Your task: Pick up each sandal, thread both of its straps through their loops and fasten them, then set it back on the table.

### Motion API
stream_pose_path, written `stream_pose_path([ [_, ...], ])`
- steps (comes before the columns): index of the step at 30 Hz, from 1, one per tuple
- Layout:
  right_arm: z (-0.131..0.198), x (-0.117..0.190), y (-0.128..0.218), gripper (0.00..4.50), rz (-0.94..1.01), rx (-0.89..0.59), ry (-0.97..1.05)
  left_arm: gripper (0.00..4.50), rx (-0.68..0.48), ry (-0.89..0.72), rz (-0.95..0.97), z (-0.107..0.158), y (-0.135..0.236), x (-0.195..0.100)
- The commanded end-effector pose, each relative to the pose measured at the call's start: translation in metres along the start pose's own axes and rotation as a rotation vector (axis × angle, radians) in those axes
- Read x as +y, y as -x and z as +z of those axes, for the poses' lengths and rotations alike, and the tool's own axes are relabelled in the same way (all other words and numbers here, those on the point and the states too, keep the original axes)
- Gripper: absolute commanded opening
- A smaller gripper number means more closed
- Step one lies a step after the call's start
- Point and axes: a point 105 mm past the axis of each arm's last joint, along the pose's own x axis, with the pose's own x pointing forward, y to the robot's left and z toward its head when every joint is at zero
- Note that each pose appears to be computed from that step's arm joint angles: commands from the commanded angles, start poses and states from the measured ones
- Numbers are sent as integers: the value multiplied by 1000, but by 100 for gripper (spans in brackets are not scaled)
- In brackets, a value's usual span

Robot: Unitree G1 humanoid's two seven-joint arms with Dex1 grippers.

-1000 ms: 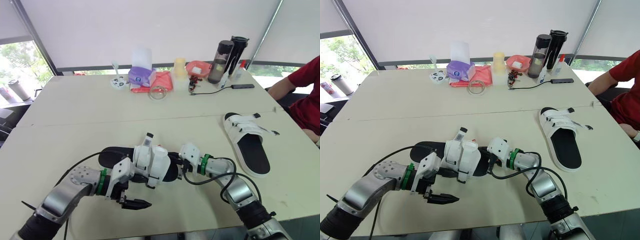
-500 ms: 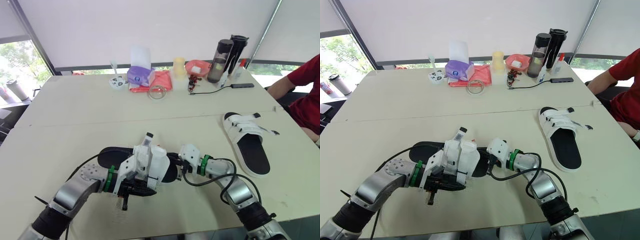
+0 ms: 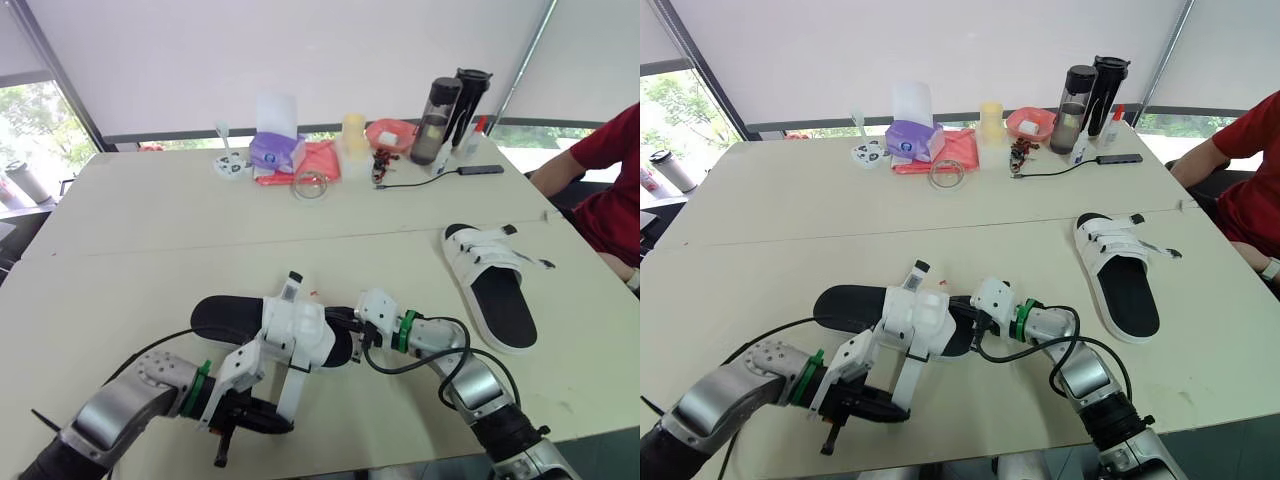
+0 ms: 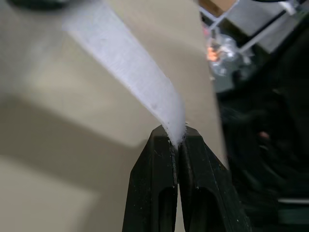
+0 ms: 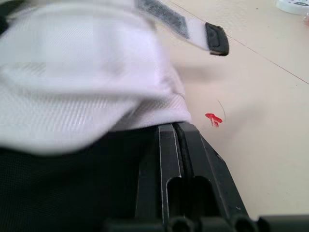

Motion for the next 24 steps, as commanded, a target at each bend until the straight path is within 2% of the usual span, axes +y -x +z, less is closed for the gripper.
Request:
stream_pose_path([
  [1,-51,16,7,0,35,189,-103,5,2,19,-31,-1,1,-11],
  [8,-51,16,4,0,44,186,-98,5,-26,36,-16,-1,-3,-11],
  [12,-50,15,3,0,46,185,-94,5,-161,61,-8,29,-2,-4],
  [24,-51,14,3,0,43,183,-88,5,-341,146,-120,91,21,-22],
])
